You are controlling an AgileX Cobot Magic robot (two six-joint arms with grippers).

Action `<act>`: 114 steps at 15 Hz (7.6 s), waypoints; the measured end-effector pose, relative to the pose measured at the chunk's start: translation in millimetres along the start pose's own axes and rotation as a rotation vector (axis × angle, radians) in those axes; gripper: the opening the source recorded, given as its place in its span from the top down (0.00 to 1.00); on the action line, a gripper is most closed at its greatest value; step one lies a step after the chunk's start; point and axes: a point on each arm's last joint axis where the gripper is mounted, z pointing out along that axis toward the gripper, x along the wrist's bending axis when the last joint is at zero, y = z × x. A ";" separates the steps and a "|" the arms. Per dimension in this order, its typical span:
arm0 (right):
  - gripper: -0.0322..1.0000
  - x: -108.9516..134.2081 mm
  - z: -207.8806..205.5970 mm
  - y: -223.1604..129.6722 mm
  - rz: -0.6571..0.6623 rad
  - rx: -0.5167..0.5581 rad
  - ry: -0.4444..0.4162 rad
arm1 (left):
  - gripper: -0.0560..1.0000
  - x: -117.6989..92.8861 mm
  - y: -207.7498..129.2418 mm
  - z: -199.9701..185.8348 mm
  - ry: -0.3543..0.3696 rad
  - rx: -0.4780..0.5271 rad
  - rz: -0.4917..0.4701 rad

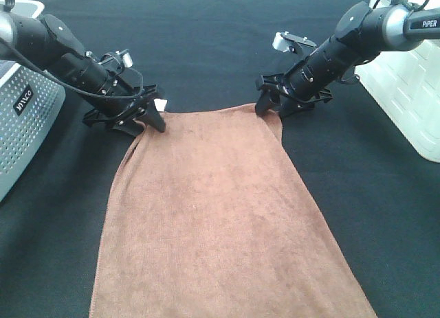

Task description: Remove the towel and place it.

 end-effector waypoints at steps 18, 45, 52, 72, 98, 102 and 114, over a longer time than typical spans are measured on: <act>0.97 -3.1 -3.9 17.5 -0.240 -0.023 -0.130 | 0.94 4.1 19.0 -11.9 0.151 -0.047 0.255; 0.97 -12.8 -17.4 78.3 -0.446 -0.511 -0.395 | 0.94 -3.9 71.7 2.8 0.325 -0.591 0.519; 0.97 -24.4 11.8 68.8 -0.376 -0.504 -0.366 | 0.94 6.4 74.4 30.7 0.317 -0.600 0.492; 0.36 -43.3 26.3 61.8 -0.243 -0.516 -0.324 | 0.55 25.8 79.9 49.7 0.359 -0.638 0.504; 0.40 -66.8 29.4 55.6 -0.191 -0.506 -0.338 | 0.46 60.4 86.4 26.6 0.273 -0.621 0.240; 0.40 -62.1 19.5 59.3 -0.189 -0.503 -0.320 | 0.46 49.9 96.0 3.1 0.275 -0.671 0.258; 0.25 22.6 -145.2 83.9 -0.231 -0.464 -0.160 | 0.41 -19.6 106.1 -112.1 0.234 -0.643 0.414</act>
